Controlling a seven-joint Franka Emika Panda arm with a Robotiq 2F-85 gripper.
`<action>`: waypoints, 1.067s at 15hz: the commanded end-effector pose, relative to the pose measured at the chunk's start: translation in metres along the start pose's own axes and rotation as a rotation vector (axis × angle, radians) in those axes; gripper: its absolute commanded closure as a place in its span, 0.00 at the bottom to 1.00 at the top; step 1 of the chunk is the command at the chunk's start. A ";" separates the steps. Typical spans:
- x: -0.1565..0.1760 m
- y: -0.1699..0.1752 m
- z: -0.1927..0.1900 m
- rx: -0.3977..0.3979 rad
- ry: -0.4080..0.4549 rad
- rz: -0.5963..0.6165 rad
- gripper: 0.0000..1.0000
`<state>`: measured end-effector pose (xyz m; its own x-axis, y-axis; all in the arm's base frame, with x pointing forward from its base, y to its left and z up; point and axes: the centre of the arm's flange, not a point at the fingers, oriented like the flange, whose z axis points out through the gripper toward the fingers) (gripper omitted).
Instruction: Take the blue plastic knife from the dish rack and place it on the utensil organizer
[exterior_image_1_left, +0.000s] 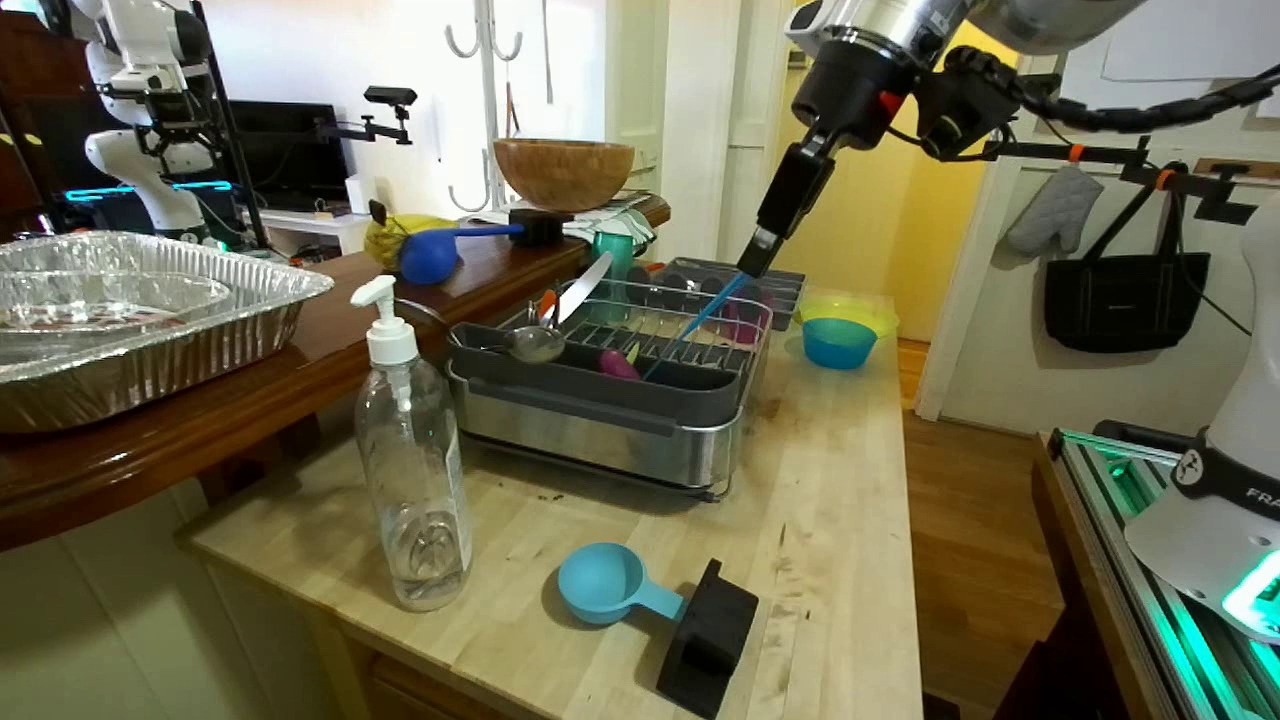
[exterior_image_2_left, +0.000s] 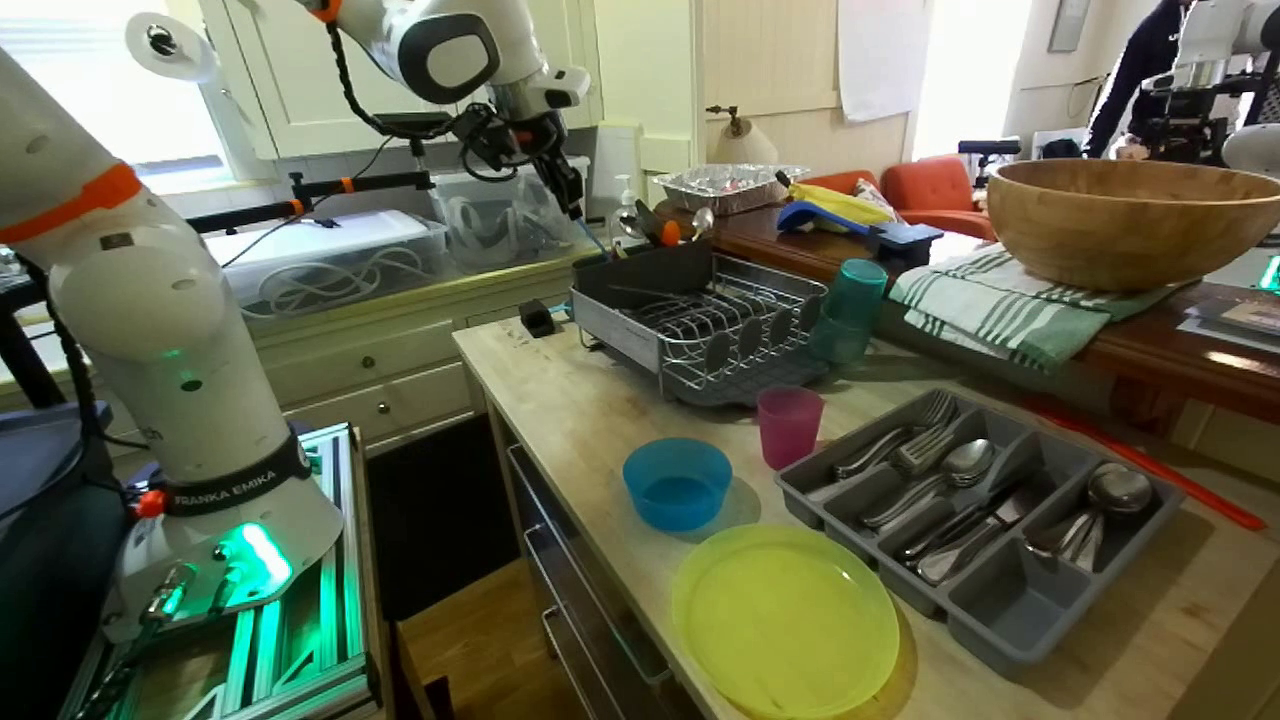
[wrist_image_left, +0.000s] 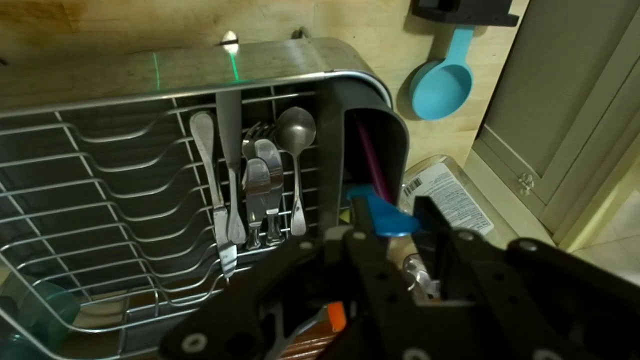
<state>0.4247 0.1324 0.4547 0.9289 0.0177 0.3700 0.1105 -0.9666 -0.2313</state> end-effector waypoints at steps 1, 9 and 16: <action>-0.006 0.008 -0.031 0.050 -0.004 -0.023 0.93; -0.015 0.033 -0.087 0.050 0.012 -0.029 0.93; -0.033 0.083 -0.129 -0.006 0.042 0.065 0.93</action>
<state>0.3810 0.0466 0.5337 0.9173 -0.0301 0.3971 0.0860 -0.9586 -0.2715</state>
